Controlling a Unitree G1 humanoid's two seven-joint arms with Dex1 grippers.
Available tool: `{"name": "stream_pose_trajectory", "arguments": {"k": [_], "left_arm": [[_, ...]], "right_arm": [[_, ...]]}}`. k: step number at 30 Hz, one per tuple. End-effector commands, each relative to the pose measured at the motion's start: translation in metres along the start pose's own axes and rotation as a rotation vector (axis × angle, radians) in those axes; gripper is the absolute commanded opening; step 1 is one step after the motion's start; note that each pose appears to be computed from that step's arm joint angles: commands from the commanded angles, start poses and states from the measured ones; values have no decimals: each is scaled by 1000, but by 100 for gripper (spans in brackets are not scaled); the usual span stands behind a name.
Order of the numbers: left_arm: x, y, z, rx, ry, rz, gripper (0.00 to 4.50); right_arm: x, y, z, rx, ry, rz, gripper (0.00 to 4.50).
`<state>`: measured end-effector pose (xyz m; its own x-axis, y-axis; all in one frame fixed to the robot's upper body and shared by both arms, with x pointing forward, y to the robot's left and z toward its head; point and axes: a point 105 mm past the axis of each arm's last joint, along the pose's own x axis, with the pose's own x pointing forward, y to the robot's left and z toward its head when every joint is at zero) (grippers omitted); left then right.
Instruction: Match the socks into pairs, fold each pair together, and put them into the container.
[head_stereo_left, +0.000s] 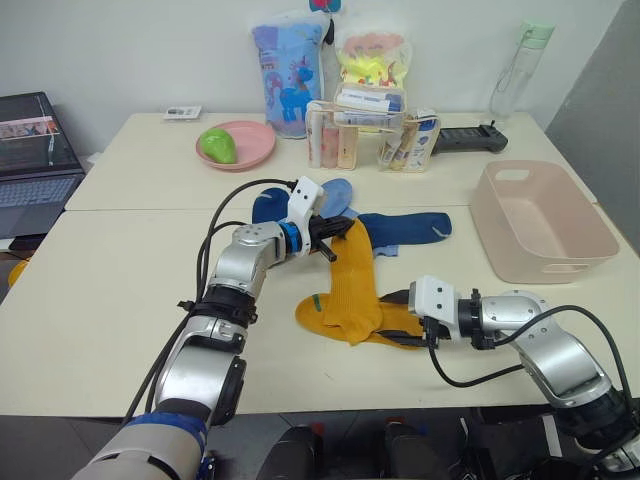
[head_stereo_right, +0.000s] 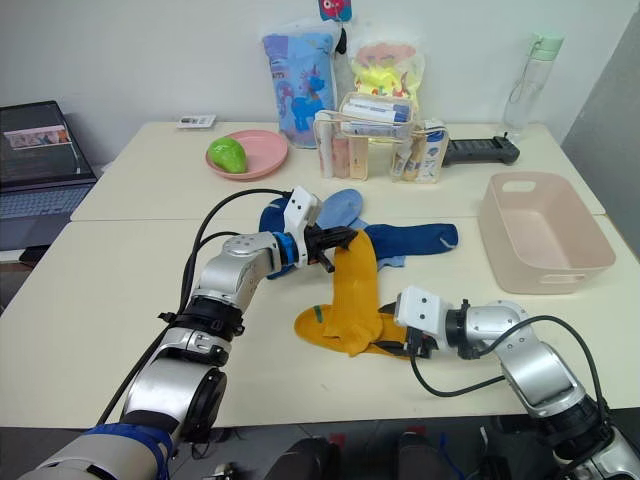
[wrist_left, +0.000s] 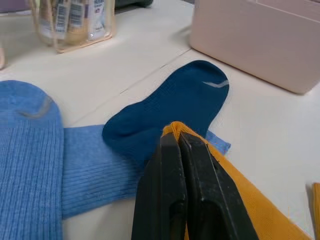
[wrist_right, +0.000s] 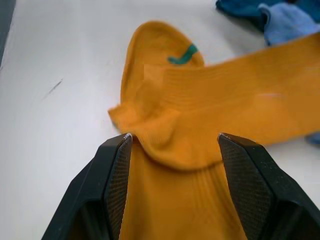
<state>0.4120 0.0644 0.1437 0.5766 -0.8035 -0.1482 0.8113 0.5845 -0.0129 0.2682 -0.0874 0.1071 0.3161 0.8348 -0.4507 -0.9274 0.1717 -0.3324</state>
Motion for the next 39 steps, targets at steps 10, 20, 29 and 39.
{"name": "stream_pose_trajectory", "arguments": {"k": [10, 20, 29, 39], "left_arm": [[-1, -1, 15, 49, -34, -22, 0], [-12, 0, 7, 43, -14, -21, 0], [-45, -23, -15, -104, -8, 4, 0], [-49, -36, -38, -167, -20, 122, 0]], "right_arm": [[19, 0, -4, -125, 34, 43, 206], [6, -8, 2, -119, 5, 20, 2], [-38, -32, -16, -184, 100, -50, 2], [-38, -46, -27, -165, 84, -78, 95]]}}
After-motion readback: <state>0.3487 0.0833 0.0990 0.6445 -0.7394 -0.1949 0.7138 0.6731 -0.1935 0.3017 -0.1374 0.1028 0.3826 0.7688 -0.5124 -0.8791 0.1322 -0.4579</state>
